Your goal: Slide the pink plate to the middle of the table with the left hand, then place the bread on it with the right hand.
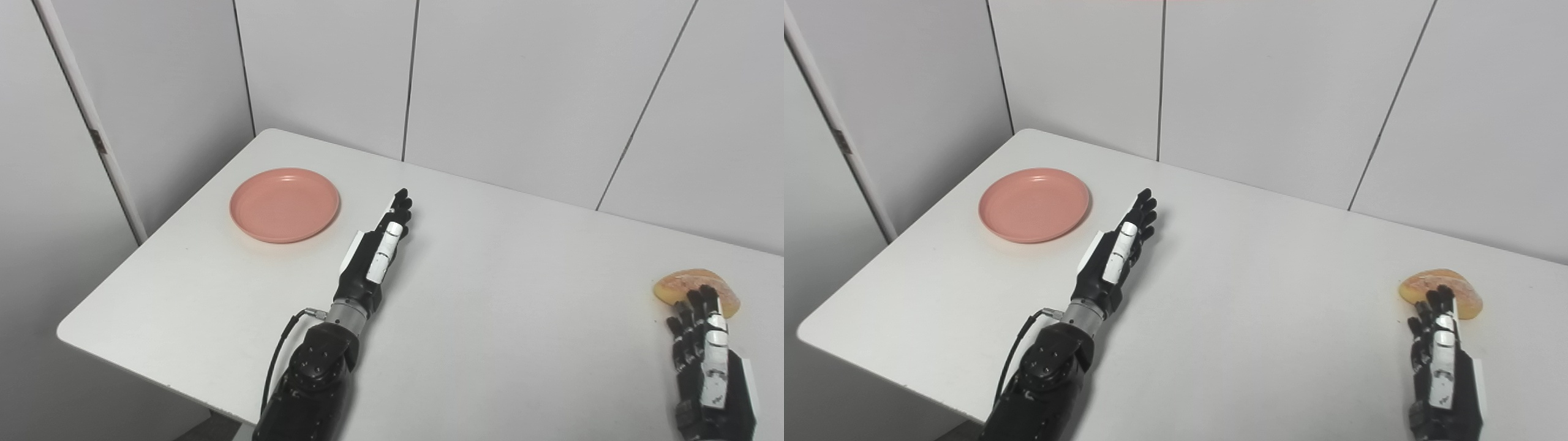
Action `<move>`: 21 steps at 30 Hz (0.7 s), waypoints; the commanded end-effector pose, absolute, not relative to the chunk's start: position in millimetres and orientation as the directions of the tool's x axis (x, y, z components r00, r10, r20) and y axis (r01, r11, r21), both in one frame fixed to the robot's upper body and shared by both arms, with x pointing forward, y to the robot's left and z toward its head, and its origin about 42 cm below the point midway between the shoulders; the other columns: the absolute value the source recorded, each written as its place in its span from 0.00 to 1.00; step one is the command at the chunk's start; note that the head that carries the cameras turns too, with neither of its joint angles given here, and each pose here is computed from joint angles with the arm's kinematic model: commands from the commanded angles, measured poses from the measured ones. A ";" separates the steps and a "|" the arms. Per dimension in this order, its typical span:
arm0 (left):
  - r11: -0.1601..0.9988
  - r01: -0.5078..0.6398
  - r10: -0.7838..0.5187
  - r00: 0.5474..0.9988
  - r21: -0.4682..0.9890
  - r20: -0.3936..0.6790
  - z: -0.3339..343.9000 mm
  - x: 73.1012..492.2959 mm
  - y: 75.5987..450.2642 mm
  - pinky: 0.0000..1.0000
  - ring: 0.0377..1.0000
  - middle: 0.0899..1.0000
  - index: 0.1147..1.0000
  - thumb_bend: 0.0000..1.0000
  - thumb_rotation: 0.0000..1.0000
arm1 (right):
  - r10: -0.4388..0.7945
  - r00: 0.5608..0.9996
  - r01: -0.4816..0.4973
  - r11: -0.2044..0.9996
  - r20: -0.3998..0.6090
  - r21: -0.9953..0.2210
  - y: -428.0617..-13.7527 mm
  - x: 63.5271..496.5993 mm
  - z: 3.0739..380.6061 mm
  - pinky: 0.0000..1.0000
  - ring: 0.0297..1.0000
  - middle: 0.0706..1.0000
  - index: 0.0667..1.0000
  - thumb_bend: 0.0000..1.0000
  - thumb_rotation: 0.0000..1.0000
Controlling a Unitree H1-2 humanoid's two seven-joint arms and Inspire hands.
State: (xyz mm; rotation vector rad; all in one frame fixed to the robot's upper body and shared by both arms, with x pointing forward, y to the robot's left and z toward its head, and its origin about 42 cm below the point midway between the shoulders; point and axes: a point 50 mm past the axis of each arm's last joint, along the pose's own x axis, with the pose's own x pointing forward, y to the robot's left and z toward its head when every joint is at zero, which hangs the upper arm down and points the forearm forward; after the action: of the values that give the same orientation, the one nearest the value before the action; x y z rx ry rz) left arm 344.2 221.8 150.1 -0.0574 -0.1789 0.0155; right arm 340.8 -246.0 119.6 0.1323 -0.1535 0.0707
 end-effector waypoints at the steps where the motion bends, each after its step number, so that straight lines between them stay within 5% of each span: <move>1: 0.998 -0.017 0.035 0.956 -0.064 0.291 186.9 355.8 226.4 1.00 1.00 1.00 1.00 0.74 1.00 | 0.075 0.985 -0.096 0.987 0.158 0.132 -244.1 340.1 120.6 1.00 1.00 1.00 1.00 0.47 0.95; 11: 0.986 -0.157 0.163 0.910 -0.047 0.381 220.4 355.7 271.8 1.00 1.00 1.00 1.00 0.75 1.00 | 0.074 0.984 -0.099 0.984 0.163 0.146 -242.3 340.4 121.4 1.00 1.00 1.00 1.00 0.42 0.95; 17: 0.967 -0.249 0.249 0.876 -0.055 0.413 234.7 357.4 299.2 1.00 1.00 1.00 1.00 0.77 1.00 | 0.060 0.988 -0.083 0.984 0.142 0.158 -245.7 342.5 114.9 1.00 1.00 1.00 1.00 0.54 0.89; 21: 0.946 -0.322 0.311 0.855 -0.045 0.415 243.5 360.0 319.4 1.00 1.00 1.00 1.00 0.78 1.00 | 0.062 0.987 -0.085 0.983 0.145 0.160 -245.1 341.6 115.3 1.00 1.00 1.00 1.00 0.52 0.89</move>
State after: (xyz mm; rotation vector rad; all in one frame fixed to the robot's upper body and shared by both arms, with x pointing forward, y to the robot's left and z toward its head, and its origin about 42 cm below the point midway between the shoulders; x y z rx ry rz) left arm 350.6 315.2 214.4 0.0045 -0.3452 0.3149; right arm 342.2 -246.6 117.7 0.1527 -0.1363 0.0684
